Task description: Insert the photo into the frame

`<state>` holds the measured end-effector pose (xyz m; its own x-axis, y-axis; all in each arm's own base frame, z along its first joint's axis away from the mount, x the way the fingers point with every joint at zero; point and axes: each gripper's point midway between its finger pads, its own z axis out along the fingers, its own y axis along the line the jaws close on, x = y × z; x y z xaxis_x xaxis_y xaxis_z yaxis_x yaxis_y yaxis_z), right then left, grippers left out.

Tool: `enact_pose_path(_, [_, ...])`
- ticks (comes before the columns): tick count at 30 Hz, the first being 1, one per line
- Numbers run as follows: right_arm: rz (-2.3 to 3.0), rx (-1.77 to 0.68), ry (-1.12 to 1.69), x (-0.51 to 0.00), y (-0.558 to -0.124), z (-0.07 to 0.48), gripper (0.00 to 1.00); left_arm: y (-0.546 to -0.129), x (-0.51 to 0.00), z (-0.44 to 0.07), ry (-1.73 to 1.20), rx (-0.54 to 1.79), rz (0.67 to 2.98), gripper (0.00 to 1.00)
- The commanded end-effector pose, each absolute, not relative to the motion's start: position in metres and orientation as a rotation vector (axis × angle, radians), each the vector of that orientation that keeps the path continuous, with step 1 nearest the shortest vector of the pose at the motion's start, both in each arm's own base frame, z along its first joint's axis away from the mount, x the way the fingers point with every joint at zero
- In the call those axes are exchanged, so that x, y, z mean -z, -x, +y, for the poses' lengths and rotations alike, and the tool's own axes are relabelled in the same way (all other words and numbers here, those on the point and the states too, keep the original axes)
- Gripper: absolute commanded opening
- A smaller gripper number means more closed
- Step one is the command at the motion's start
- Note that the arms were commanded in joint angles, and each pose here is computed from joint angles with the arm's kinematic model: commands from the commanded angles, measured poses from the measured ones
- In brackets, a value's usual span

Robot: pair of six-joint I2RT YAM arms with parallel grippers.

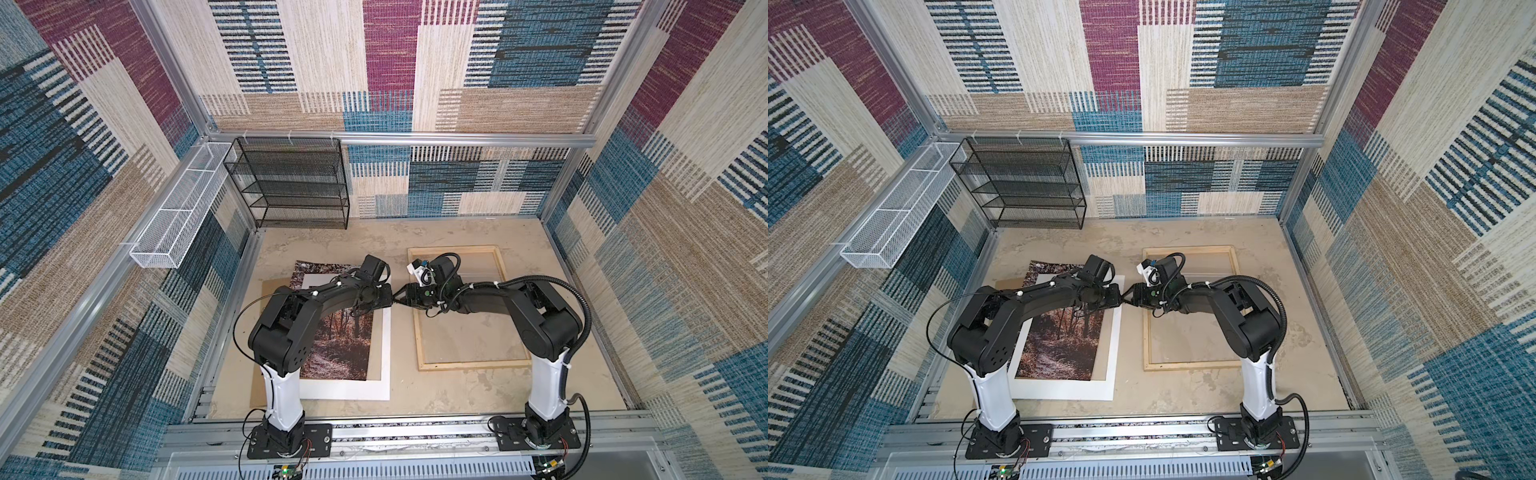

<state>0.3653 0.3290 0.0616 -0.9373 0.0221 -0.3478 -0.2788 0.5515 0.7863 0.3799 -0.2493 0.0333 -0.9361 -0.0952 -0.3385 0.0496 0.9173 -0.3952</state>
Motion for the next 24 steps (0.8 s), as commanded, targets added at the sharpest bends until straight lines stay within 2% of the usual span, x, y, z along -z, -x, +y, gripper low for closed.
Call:
enact_pose_path(1, [2.453, -1.352, 0.209, -0.066, -0.370, 0.331, 0.54, -0.376, -0.035, -0.253, 0.030, 0.619, 2.729, 0.35])
enact_pose_path(17, [2.569, -1.245, 0.052, -0.050, -0.374, 0.331, 0.54, -0.375, -0.036, -0.247, 0.019, 0.590, 2.722, 0.31])
enact_pose_path(20, [2.564, -1.227, 0.036, -0.050, -0.377, 0.330, 0.54, -0.375, -0.046, -0.224, 0.034, 0.447, 2.707, 0.41])
enact_pose_path(24, [2.570, -1.205, 0.045, -0.048, -0.377, 0.330, 0.54, -0.378, -0.066, -0.183, 0.069, 0.263, 2.685, 0.48])
